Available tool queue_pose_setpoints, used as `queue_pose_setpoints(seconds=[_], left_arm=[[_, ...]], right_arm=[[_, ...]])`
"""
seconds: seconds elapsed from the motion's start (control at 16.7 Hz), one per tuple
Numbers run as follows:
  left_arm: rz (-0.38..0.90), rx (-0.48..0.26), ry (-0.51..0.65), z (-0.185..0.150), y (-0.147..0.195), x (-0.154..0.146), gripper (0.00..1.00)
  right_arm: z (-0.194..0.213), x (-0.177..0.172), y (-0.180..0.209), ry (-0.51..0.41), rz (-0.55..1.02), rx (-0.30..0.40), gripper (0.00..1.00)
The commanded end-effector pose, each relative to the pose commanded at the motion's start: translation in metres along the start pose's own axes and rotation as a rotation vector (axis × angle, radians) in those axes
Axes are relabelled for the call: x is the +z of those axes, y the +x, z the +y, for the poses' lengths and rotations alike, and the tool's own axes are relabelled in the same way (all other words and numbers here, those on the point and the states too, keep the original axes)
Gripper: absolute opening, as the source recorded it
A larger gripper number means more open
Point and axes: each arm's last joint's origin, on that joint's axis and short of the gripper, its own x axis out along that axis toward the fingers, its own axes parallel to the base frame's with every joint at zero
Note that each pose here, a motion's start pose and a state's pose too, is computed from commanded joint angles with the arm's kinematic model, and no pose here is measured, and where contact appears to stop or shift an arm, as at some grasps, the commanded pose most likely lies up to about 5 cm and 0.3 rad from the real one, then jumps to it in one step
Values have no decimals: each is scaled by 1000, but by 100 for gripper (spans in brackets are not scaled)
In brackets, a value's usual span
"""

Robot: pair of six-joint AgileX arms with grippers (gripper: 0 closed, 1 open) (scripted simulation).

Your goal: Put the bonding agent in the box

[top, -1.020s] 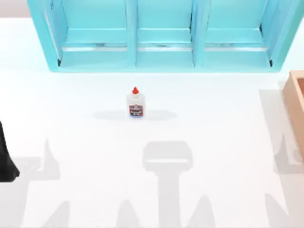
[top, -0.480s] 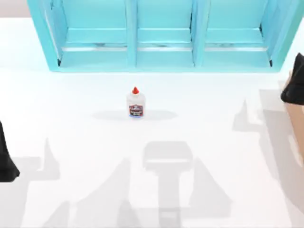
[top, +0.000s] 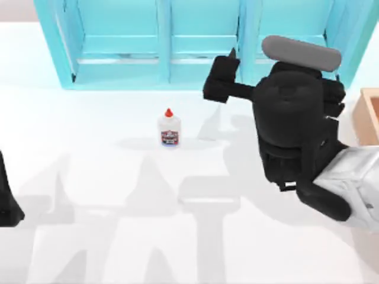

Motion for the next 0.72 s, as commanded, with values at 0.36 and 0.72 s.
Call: queue_pose_setpoints(seconds=[0.36, 0.72], left_arm=[[0, 0, 0, 0, 0, 0, 100], [0, 0, 0, 0, 0, 0, 100]], right_arm=[[75, -124, 1, -145, 26, -16, 100], [88, -199, -13, -279, 42, -23, 100]])
